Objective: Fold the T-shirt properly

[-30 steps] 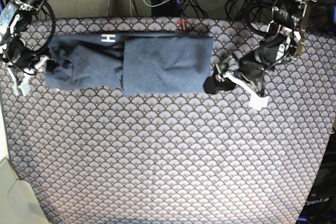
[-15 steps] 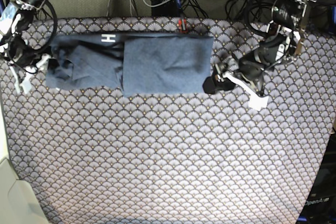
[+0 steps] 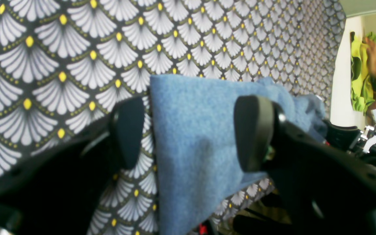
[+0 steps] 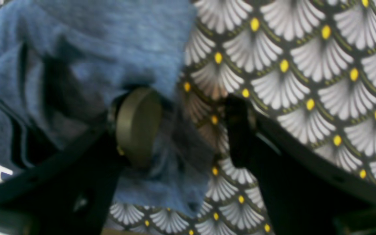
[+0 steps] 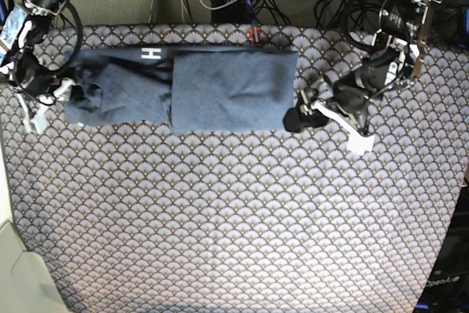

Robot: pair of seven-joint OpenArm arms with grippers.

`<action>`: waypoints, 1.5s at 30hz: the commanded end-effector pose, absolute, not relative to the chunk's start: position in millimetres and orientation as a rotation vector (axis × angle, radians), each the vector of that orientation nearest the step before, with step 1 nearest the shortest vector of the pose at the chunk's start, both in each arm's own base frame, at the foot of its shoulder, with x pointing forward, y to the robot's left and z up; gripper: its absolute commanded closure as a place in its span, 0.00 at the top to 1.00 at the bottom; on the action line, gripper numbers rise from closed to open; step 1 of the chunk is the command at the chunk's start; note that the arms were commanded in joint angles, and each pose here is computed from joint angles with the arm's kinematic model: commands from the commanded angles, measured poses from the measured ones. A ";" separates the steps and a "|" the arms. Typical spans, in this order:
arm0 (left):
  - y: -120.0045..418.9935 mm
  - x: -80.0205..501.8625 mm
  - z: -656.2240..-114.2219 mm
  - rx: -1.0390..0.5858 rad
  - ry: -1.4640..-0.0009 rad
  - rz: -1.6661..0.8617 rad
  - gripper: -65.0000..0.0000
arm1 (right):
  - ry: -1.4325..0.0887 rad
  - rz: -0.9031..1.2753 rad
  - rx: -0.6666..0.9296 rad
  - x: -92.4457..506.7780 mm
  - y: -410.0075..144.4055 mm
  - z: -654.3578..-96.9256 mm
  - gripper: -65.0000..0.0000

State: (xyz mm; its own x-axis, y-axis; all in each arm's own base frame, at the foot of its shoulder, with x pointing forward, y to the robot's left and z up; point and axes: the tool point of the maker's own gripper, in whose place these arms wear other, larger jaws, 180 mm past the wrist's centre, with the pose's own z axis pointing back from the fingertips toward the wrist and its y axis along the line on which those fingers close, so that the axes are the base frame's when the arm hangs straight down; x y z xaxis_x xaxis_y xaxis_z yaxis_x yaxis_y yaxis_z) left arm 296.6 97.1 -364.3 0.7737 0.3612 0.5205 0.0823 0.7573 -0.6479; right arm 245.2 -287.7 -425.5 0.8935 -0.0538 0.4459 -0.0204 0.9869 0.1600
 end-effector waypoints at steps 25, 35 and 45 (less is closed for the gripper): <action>98.4 305.4 -349.5 -0.725 -0.728 0.154 0.66 | -0.473 0.025 0.188 244.7 -259.6 -423.4 0.56; 98.4 304.8 -350.0 -0.725 -0.726 0.154 0.66 | -0.460 0.029 0.195 240.7 -256.4 -426.4 0.11; 99.4 305.3 -348.9 -0.724 -0.731 0.151 0.66 | -0.476 0.038 0.178 242.8 -259.3 -419.7 0.00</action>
State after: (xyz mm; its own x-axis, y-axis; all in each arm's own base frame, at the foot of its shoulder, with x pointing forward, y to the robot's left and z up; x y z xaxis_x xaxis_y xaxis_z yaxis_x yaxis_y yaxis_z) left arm 296.5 97.6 -364.3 0.7737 0.3612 0.5205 0.0819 0.7576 -0.6476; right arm 242.2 -255.2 -424.4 0.8885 -0.0254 0.4582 -0.0664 0.9808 0.1832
